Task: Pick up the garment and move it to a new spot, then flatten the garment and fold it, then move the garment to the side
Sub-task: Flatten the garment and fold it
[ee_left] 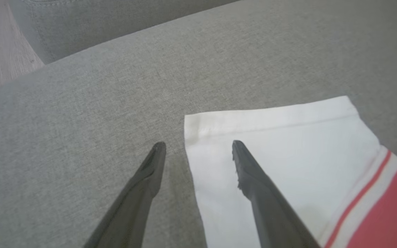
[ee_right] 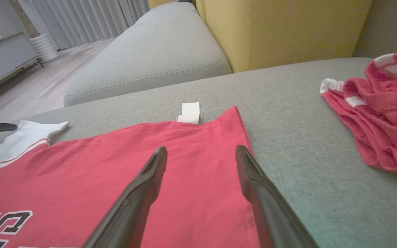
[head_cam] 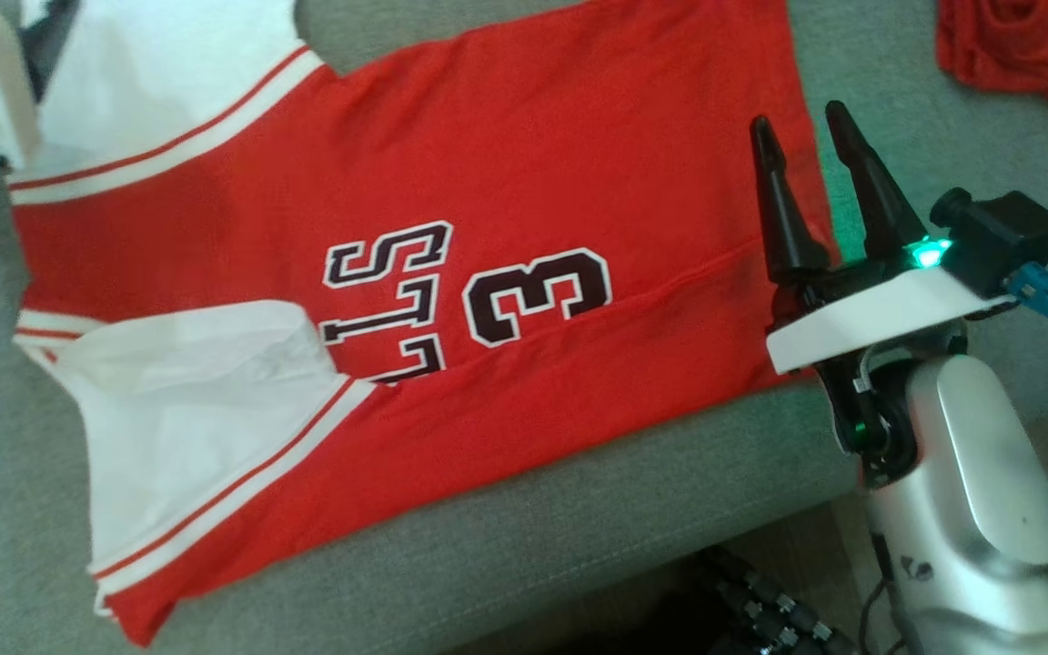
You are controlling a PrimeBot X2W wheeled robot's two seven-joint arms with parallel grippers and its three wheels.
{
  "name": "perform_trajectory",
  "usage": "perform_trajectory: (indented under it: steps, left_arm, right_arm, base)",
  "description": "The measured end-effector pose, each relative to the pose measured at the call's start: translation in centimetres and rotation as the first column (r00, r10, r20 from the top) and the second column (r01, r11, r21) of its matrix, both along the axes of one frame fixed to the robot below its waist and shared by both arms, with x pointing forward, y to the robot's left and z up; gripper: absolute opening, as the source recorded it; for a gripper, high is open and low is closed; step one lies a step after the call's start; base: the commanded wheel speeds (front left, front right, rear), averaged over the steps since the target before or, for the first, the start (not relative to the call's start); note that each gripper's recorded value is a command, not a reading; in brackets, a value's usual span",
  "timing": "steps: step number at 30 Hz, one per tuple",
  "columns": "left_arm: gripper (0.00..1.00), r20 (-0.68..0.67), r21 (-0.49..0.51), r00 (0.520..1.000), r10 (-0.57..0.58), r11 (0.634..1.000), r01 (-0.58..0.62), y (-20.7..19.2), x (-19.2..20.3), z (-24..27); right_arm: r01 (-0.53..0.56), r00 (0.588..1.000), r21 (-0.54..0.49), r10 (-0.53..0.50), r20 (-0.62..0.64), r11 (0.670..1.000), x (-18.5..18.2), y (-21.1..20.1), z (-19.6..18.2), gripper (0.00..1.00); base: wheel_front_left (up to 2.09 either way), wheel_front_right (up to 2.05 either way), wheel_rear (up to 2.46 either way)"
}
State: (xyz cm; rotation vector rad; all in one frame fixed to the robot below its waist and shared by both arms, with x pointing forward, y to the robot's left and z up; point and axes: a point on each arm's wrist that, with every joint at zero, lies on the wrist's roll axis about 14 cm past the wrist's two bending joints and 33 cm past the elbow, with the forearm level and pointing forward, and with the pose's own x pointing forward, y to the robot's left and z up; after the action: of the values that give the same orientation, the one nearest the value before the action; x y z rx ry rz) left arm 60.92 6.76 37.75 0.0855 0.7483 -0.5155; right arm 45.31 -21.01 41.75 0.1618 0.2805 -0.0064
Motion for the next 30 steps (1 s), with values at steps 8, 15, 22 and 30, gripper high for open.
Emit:
perform_trajectory:
  steps: [8, 15, 22, 30]
  left_arm:
    - [1.00, -0.021, 0.025, 1.000, 0.002, 1.000, -0.002, 0.0, 0.9, -1.2]
    - [0.99, -0.027, 0.020, 0.999, -0.017, 1.000, 0.018, -0.5, 0.9, -2.0]
    - [0.00, -0.015, -0.009, 0.999, -0.034, 0.999, 0.034, -1.5, 1.2, -2.1]
    - [0.00, 0.073, -0.062, 0.995, -0.064, 0.996, 0.069, -2.1, 0.7, 0.5]
  right_arm:
    - [0.015, 1.000, -0.012, -0.015, -0.002, 1.000, -0.3, -0.6, -0.1, 1.00]
    - [0.016, 1.000, -0.018, -0.016, -0.009, 1.000, -0.4, -0.8, -0.3, 1.00]
    - [-0.005, 1.000, -0.037, 0.005, 0.007, 0.999, 0.9, -0.5, 0.2, 1.00]
    - [-0.052, 0.994, -0.195, 0.032, -0.104, 0.979, 2.4, -2.3, -0.4, 1.00]
  base:
    - [0.00, 0.00, 0.00]
    - [0.00, 0.00, 0.00]
    - [0.00, 0.00, 0.00]
    - [0.00, 0.00, 0.00]
